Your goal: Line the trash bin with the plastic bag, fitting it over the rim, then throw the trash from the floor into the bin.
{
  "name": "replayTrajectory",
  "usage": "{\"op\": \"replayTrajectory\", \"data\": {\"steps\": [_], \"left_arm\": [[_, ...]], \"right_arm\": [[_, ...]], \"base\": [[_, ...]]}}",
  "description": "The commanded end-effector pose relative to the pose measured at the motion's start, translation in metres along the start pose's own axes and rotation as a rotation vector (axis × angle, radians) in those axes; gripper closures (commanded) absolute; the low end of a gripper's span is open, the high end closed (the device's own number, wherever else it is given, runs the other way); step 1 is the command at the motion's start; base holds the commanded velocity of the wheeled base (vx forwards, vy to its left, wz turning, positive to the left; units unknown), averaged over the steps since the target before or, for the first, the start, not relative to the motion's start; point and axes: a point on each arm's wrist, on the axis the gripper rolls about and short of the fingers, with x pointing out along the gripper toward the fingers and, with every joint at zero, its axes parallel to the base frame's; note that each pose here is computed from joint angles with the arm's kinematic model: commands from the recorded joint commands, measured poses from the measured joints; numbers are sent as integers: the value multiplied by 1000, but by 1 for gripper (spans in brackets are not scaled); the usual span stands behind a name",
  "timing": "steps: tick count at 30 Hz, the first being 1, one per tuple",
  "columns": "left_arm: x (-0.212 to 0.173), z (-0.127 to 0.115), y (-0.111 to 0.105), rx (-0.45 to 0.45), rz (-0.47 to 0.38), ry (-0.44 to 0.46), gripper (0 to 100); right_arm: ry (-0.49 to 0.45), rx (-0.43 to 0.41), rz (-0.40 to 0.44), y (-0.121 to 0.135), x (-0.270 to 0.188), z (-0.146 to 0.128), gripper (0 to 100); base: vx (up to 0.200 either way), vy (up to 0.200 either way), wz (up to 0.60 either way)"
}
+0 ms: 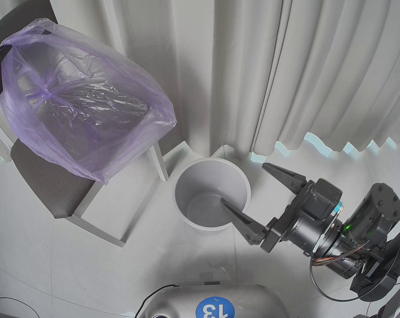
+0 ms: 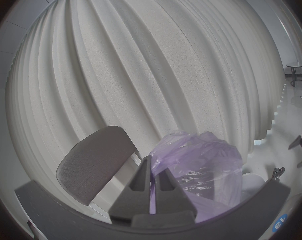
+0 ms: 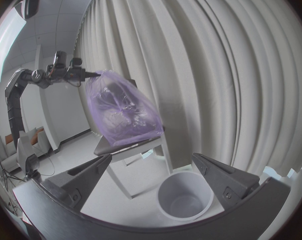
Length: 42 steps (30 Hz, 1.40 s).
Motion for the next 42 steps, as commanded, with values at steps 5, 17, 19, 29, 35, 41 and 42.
{"op": "replayTrajectory", "data": {"steps": [5, 17, 19, 29, 35, 41, 42], "left_arm": [[0, 1, 0, -1, 9, 3, 100], [2, 1, -3, 0, -3, 6, 100], [4, 1, -4, 1, -7, 7, 100], [6, 1, -9, 1, -17, 14, 100], [6, 1, -9, 1, -17, 14, 100], [6, 2, -10, 1, -22, 14, 100], [6, 2, -10, 0, -21, 12, 100]], "right_arm": [[91, 50, 68, 22, 12, -30, 0], [94, 269, 75, 49, 41, -39, 0], [104, 280, 68, 52, 46, -42, 0], [126, 380, 60, 80, 64, -62, 0], [130, 477, 74, 90, 71, -67, 0], [155, 633, 56, 94, 88, -60, 0], [162, 657, 44, 95, 91, -60, 0]], "base": [[0, 0, 0], [0, 0, 0], [0, 0, 0], [0, 0, 0], [0, 0, 0], [0, 0, 0], [0, 0, 0]]}}
